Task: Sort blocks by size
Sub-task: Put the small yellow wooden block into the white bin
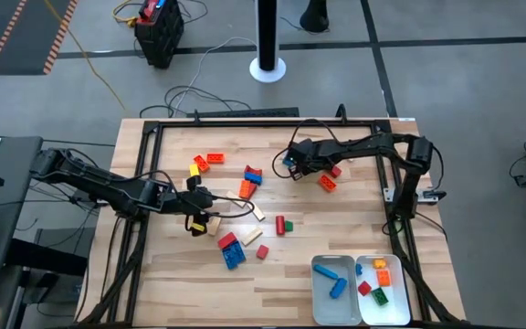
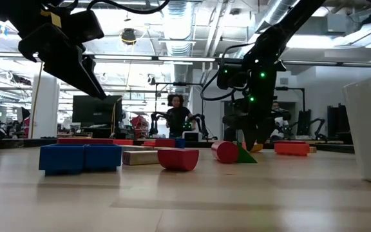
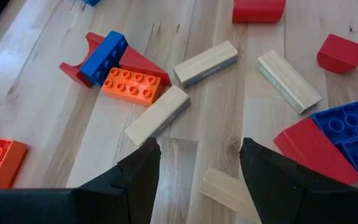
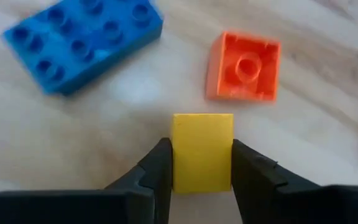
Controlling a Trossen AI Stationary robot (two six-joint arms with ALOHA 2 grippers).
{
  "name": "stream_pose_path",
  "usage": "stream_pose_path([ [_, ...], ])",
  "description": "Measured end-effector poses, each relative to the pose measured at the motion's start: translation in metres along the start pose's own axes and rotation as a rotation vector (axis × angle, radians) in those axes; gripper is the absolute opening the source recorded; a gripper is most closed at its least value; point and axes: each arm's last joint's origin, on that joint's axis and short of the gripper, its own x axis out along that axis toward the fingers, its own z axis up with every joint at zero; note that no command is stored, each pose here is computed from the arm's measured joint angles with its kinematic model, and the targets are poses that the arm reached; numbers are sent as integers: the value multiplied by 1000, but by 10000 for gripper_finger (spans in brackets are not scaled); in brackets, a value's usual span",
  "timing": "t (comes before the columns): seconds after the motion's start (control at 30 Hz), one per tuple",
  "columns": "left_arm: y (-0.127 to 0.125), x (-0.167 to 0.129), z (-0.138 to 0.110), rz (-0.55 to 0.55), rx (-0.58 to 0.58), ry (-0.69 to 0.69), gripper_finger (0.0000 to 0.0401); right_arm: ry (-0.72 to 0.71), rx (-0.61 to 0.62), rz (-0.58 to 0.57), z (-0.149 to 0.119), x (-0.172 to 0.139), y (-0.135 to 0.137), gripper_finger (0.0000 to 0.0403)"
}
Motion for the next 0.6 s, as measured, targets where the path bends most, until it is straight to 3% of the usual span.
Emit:
stream_pose_path([
  [0.3,0,0,-1,1,0,6,212,48,-118,-3,-26,-50,-2,161],
  [0.6,0,0,-1,3,-7,14,212,161,-277,42,-107,-132,1,162],
])
